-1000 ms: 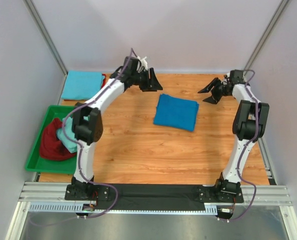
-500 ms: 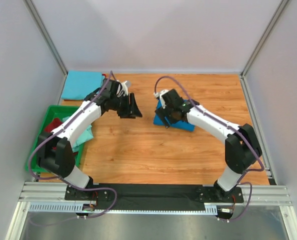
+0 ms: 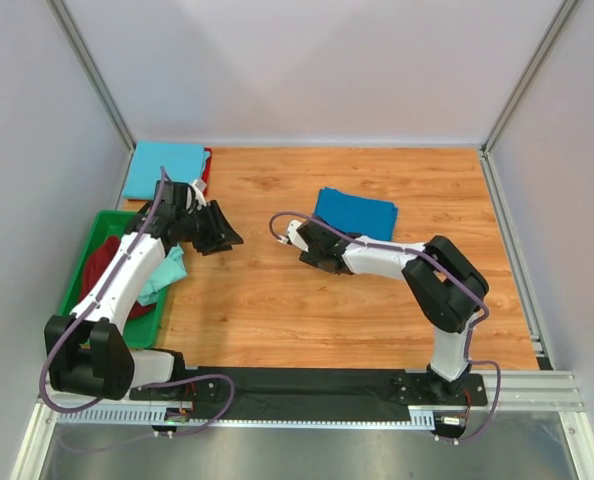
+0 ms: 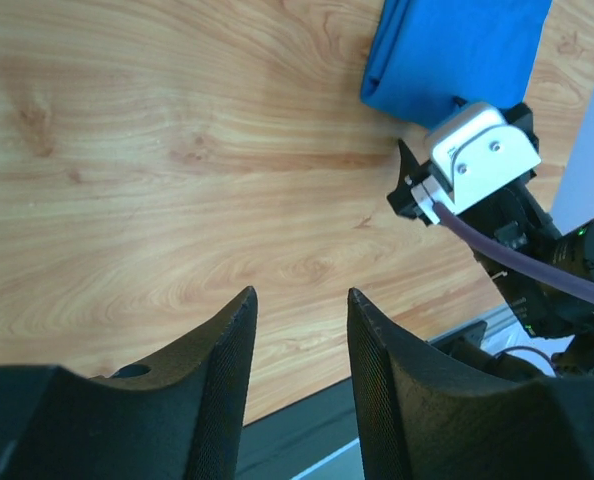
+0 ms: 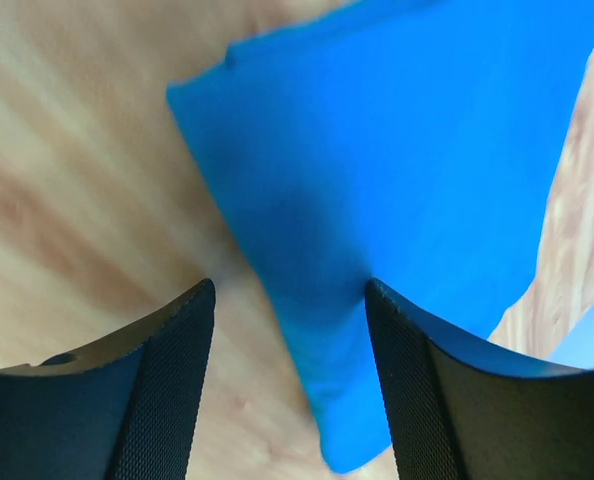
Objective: Fold and stack the t-shirts
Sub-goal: Fold the tshirt, then neatly place the folded tshirt to the corner
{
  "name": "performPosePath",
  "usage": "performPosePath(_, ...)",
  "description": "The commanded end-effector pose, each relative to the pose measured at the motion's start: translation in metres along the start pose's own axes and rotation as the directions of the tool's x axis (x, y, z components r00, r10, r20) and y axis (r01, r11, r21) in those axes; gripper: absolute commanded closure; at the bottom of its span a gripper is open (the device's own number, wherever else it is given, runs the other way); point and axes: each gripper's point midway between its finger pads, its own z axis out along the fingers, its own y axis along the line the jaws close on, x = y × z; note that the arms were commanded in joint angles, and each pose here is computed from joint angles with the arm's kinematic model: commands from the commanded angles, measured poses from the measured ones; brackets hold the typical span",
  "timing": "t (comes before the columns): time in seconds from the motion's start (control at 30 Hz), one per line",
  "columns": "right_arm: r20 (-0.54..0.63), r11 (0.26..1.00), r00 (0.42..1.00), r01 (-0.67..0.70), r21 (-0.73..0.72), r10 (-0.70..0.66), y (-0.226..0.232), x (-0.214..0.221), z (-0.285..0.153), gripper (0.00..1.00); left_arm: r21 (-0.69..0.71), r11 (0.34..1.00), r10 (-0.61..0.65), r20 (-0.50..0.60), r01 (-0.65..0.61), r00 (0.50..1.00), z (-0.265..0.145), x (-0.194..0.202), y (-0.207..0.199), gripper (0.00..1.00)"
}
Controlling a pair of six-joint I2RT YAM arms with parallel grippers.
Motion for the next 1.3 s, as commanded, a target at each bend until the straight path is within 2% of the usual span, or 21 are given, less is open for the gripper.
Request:
performPosePath(0.0, 0.078, 0.994, 0.996, 0.023, 0.102, -0.031, -0.023, -0.036, 0.011, 0.37, 0.036, 0.998, -0.045, 0.014, 0.045, 0.999, -0.008, 0.001, -0.002, 0.51)
performPosePath(0.13, 0.096, 0.994, 0.994, 0.045, 0.1, -0.055, -0.021, -0.045, 0.021, 0.42, 0.059, 0.995, -0.085, 0.009, 0.084, 0.996, -0.011, -0.003, 0.0, 0.51)
performPosePath(0.17, 0.098, 0.994, 0.993, 0.055, 0.093, -0.064, -0.019, -0.046, 0.025, 0.53, 0.071, 0.994, -0.089, 0.0, 0.088, 0.996, -0.011, -0.003, -0.001, 0.5)
performPosePath(0.2, 0.097, 0.994, 0.993, 0.056, 0.092, -0.064, -0.019, -0.048, 0.026, 0.59, 0.08, 0.993, -0.088, -0.004, 0.088, 0.996, -0.01, -0.005, -0.003, 0.49)
performPosePath(0.23, 0.106, 0.994, 0.993, 0.05, 0.094, -0.06, -0.022, -0.053, 0.025, 0.72, 0.104, 0.991, -0.085, -0.009, 0.085, 0.996, -0.01, -0.006, -0.007, 0.47)
performPosePath(0.3, 0.111, 0.995, 0.992, 0.045, 0.086, -0.054, -0.023, -0.054, 0.021, 0.83, 0.122, 0.987, -0.103, -0.023, 0.105, 0.994, -0.005, -0.008, -0.009, 0.33)
performPosePath(0.37, 0.129, 0.997, 0.991, 0.037, 0.069, -0.045, -0.021, -0.055, 0.016, 0.94, 0.201, 0.975, -0.092, -0.032, 0.097, 0.995, -0.001, -0.014, -0.023, 0.15)
performPosePath(0.43, 0.169, 0.998, 0.985, 0.018, 0.054, -0.027, -0.023, -0.059, 0.004, 0.99, 0.245, 0.96, -0.12, -0.064, 0.132, 0.991, 0.011, -0.019, -0.028, 0.13)
performPosePath(0.47, 0.189, 0.999, 0.982, 0.008, 0.051, -0.017, -0.024, -0.062, 0.0, 1.0, 0.264, 0.953, -0.131, -0.072, 0.146, 0.989, 0.016, -0.022, -0.03, 0.12)
performPosePath(0.5, 0.188, 0.999, 0.982, 0.005, 0.044, -0.013, -0.021, -0.055, -0.003, 1.0, 0.264, 0.939, -0.195, -0.112, 0.218, 0.974, 0.027, -0.021, -0.027, 0.12)
performPosePath(0.6, 0.254, 0.998, 0.966, -0.062, 0.019, 0.056, -0.027, -0.058, -0.03, 1.0, 0.352, 0.899, -0.231, -0.124, 0.26, 0.965, 0.052, -0.033, -0.041, 0.08)
performPosePath(0.73, 0.326, 0.995, 0.94, -0.094, -0.04, 0.102, -0.022, -0.054, -0.055, 1.0, 0.387, 0.877, -0.235, -0.169, 0.284, 0.957, 0.092, -0.032, -0.07, 0.05)
performPosePath(0.8, 0.325, 0.994, 0.94, -0.092, -0.053, 0.105, -0.018, -0.046, -0.06, 1.0, 0.393, 0.878, -0.215, -0.186, 0.274, 0.959, 0.117, -0.026, -0.084, 0.05)
performPosePath(0.9, 0.346, 0.99, 0.927, -0.125, -0.072, 0.142, -0.02, -0.043, -0.069, 1.0, 0.393, 0.85, -0.277, -0.235, 0.351, 0.932, 0.147, -0.021, -0.09, 0.05)
performPosePath(0.97, 0.35, 0.986, 0.922, -0.144, -0.085, 0.165, -0.019, -0.04, -0.072, 1.0, 0.358, 0.83, -0.339, -0.284, 0.427, 0.897, 0.17, -0.011, -0.091, 0.04)
performPosePath(1.03, 0.358, 0.983, 0.915, -0.161, -0.091, 0.183, -0.02, -0.04, -0.074, 1.0, 0.355, 0.82, -0.355, -0.297, 0.448, 0.886, 0.181, -0.008, -0.093, 0.0)
performPosePath(1.27, 0.391, 0.969, 0.887, -0.219, -0.114, 0.246, -0.024, -0.049, -0.079, 1.0, 0.158, 0.847, -0.432, -0.354, 0.508, 0.83, 0.204, 0.023, -0.077, 0.0)
